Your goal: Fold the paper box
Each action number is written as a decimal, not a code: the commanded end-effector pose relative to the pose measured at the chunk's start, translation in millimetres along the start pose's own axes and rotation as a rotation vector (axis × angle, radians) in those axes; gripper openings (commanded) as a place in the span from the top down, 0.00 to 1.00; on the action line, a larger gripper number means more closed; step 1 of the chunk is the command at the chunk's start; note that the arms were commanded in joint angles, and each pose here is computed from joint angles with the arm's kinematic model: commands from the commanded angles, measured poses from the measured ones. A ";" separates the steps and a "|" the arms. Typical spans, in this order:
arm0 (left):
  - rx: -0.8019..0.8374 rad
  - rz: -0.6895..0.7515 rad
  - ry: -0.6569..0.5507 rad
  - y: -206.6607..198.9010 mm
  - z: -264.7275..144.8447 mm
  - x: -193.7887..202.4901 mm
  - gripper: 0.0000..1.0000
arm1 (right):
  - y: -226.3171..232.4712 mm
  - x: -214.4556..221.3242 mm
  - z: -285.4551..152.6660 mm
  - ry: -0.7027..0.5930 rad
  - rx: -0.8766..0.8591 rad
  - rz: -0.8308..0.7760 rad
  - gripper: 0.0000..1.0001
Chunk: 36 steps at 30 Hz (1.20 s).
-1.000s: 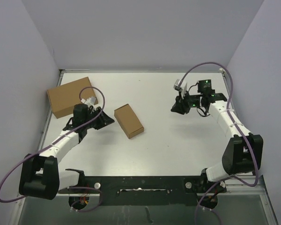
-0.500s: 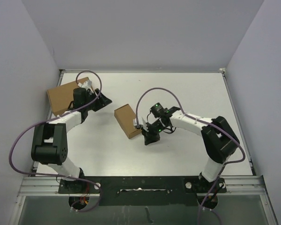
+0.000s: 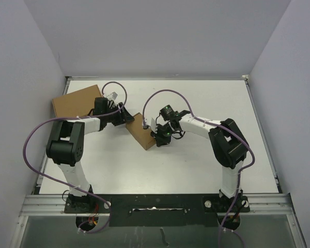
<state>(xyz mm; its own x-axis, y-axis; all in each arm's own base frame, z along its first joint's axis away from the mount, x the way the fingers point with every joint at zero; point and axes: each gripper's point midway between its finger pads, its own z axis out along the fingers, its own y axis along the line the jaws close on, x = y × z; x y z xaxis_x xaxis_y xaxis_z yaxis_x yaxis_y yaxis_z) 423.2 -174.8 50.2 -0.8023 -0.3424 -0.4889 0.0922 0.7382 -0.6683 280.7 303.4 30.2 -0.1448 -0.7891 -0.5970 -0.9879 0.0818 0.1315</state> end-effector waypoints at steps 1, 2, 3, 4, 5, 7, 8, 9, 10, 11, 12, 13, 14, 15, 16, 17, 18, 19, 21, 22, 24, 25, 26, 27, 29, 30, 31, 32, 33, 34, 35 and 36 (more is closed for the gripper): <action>0.060 0.061 0.042 -19.0 -6.8 20.4 0.50 | -38.3 -4.1 -31.0 -0.064 0.092 0.096 1.00; 0.064 0.066 0.050 -23.4 -9.1 26.6 0.50 | -44.1 0.9 -40.1 -0.075 0.100 0.123 1.00; 0.070 0.069 0.060 -28.1 -10.7 34.4 0.50 | -49.6 6.2 -49.9 -0.083 0.109 0.148 1.00; 0.075 0.073 0.068 -33.2 -11.8 42.6 0.50 | -53.4 13.8 -59.9 -0.075 0.120 0.163 1.00; 0.076 0.078 0.073 -37.7 -11.9 50.4 0.50 | -56.6 21.1 -67.6 -0.067 0.132 0.162 1.00; 0.080 0.084 0.099 -47.7 -7.7 68.5 0.49 | -58.7 31.6 -81.8 -0.077 0.138 0.168 1.00; 0.082 0.087 0.109 -52.9 -4.3 76.6 0.49 | -56.6 35.4 -87.1 -0.089 0.125 0.178 1.00; 0.083 0.087 0.120 -58.6 0.1 84.6 0.49 | -54.7 40.1 -90.6 -0.090 0.113 0.186 1.00; 0.084 0.084 0.125 -63.3 4.7 90.0 0.49 | -52.7 45.0 -92.4 -0.079 0.104 0.188 0.99; 0.085 0.082 0.130 -67.9 9.7 95.1 0.49 | -50.7 51.5 -93.8 -0.059 0.097 0.184 0.99; 0.086 0.083 0.133 -71.7 14.3 99.2 0.49 | -51.3 58.2 -95.5 -0.041 0.097 0.180 0.99; 0.084 0.083 0.136 -75.0 18.7 101.4 0.49 | -52.3 63.6 -99.0 -0.033 0.098 0.189 0.99; 0.083 0.084 0.140 -77.3 22.3 103.6 0.49 | -53.7 67.8 -103.3 -0.033 0.099 0.207 0.99; 0.083 0.083 0.140 -78.8 25.1 103.1 0.49 | -54.4 71.2 -107.7 -0.037 0.098 0.220 0.98; 0.082 0.079 0.141 -79.9 26.7 102.8 0.49 | -55.7 74.5 -112.2 -0.042 0.102 0.231 0.98; 0.084 0.077 0.138 -81.2 27.6 101.4 0.49 | -56.9 77.0 -115.9 -0.047 0.109 0.237 0.98; 0.086 0.078 0.139 -82.7 27.7 100.2 0.49 | -57.5 79.6 -119.1 -0.048 0.117 0.241 0.98; 0.083 0.082 0.139 -83.8 27.1 98.6 0.49 | -58.1 81.5 -122.1 -0.045 0.126 0.243 0.98; 0.075 0.089 0.134 -85.6 22.3 94.4 0.48 | -62.4 85.9 -130.8 -0.035 0.154 0.250 0.98; 0.057 0.089 0.119 -82.9 17.8 89.0 0.47 | -65.8 87.2 -137.8 -0.027 0.180 0.251 0.98; 0.021 0.096 0.077 -77.4 5.0 76.7 0.45 | -71.6 85.9 -153.8 -0.016 0.239 0.234 0.97; 0.011 0.128 0.032 -81.7 -12.8 62.1 0.43 | -73.9 78.8 -168.9 -0.034 0.290 0.210 0.97; 0.002 0.153 0.006 -84.4 -22.6 54.3 0.42 | -74.3 72.7 -178.3 -0.053 0.317 0.195 0.96; -0.004 0.187 -0.022 -88.9 -33.6 45.7 0.40 | -73.8 65.6 -188.1 -0.074 0.344 0.179 0.94; -0.012 0.265 -0.076 -101.0 -56.2 28.1 0.36 | -72.6 48.0 -208.9 -0.119 0.398 0.136 0.88; -0.012 0.304 -0.109 -109.2 -67.4 17.6 0.33 | -72.2 38.6 -219.9 -0.143 0.424 0.113 0.85; -0.001 0.338 -0.150 -120.0 -80.5 5.9 0.28 | -71.9 28.2 -232.9 -0.169 0.452 0.091 0.78; 0.019 0.370 -0.193 -131.9 -94.0 -5.6 0.21 | -71.3 16.7 -246.5 -0.198 0.478 0.068 0.69; 0.043 0.392 -0.240 -143.3 -108.0 -17.3 0.15 | -70.1 4.8 -263.1 -0.233 0.507 0.045 0.58; 0.073 0.405 -0.292 -154.5 -123.6 -29.6 0.08 | -68.5 -9.3 -283.6 -0.269 0.548 0.019 0.39; 0.113 0.418 -0.343 -167.4 -139.4 -40.3 0.03 | -67.8 -21.3 -302.8 -0.301 0.587 -0.001 0.26; 0.145 0.419 -0.387 -176.8 -154.7 -49.9 0.02 | -66.5 -32.9 -324.0 -0.337 0.632 -0.013 0.11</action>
<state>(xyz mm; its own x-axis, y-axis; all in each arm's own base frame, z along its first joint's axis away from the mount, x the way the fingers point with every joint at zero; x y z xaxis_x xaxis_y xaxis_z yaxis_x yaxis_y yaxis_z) 351.9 -218.1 177.1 -0.6427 -0.1953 -0.7408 0.3339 0.7989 -0.5003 357.8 128.9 199.7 -0.2139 -0.6529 -0.7266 -0.8813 0.4499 -0.1447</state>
